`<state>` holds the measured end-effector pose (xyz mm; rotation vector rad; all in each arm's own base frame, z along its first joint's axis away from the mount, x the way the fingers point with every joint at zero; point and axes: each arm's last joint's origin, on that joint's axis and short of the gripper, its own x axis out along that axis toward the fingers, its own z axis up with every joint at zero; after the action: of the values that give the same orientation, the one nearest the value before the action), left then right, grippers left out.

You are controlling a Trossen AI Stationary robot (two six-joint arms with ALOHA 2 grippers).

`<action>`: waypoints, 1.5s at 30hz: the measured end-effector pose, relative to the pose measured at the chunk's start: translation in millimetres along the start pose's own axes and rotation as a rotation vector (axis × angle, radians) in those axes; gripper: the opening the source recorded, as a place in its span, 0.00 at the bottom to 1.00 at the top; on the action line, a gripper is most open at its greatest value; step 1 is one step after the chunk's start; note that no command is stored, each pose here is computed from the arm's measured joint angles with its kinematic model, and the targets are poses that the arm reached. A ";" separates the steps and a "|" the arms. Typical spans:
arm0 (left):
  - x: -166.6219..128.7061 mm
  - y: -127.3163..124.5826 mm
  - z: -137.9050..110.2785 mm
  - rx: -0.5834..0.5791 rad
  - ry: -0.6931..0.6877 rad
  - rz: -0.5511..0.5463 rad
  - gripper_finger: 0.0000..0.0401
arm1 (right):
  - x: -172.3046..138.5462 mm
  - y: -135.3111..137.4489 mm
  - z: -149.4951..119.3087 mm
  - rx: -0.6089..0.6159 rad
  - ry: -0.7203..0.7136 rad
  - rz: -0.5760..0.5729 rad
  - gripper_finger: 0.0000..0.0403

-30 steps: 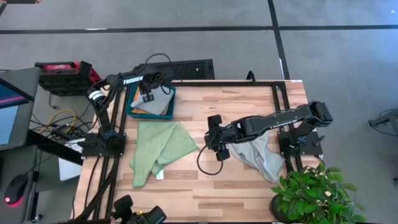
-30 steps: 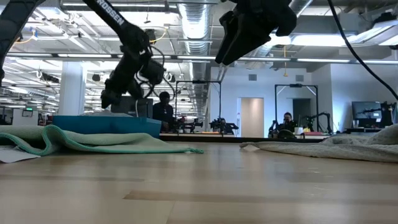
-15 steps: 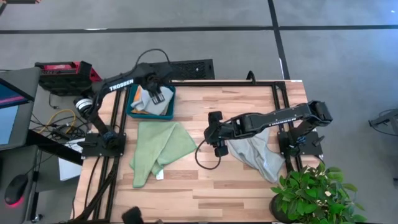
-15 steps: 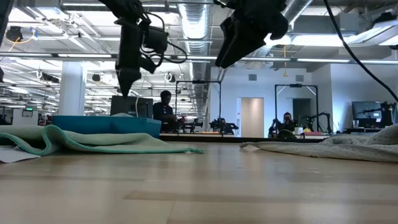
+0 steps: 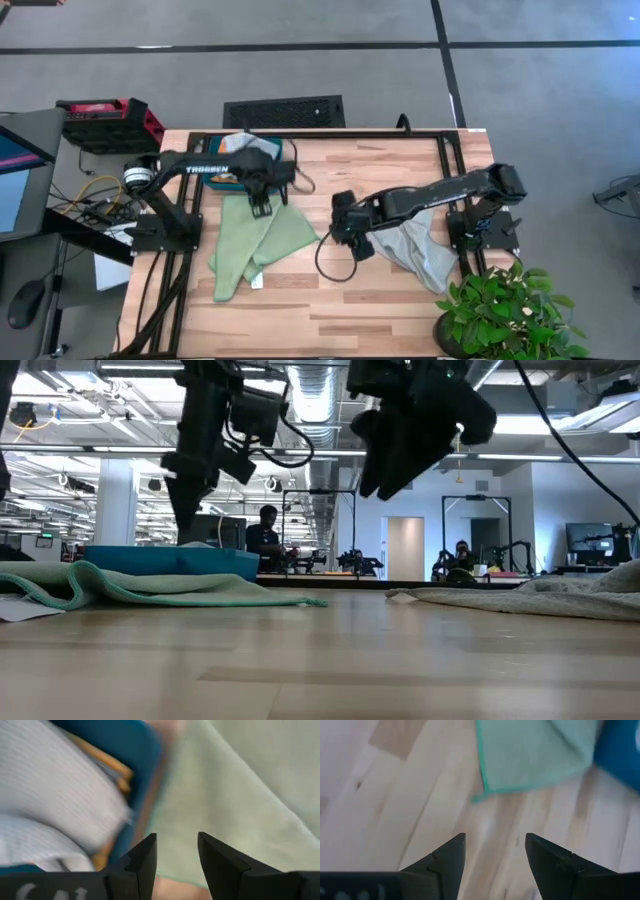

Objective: Fold microfiber towels
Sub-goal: Fold the green towel

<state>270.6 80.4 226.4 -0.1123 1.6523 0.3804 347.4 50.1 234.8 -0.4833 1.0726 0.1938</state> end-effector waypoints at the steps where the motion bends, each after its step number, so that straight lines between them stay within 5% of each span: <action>1: -2.0 -10.1 -2.1 0.004 0.007 0.004 0.34 | 6.2 2.1 3.3 -0.032 -0.011 0.000 0.57; 5: -17.4 -44.0 -14.7 0.000 -0.033 0.009 0.34 | 39.3 11.6 7.4 -0.128 0.013 0.012 0.57; 20: -66.5 -114.7 -78.0 -0.166 -0.249 -0.044 0.34 | 114.8 -3.2 10.6 -0.088 -0.078 -0.062 0.57; 32: -71.6 -133.6 -94.9 -0.209 -0.300 -0.043 0.34 | 132.4 -15.7 0.7 -0.022 -0.060 -0.053 0.55; 45: -71.9 -135.9 -95.6 -0.220 -0.305 -0.053 0.34 | 144.6 -23.5 -13.8 0.100 -0.024 0.085 0.27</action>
<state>228.9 -87.6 279.3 -0.2497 1.3009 0.5128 413.8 11.6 109.2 -0.3452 1.0749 0.2187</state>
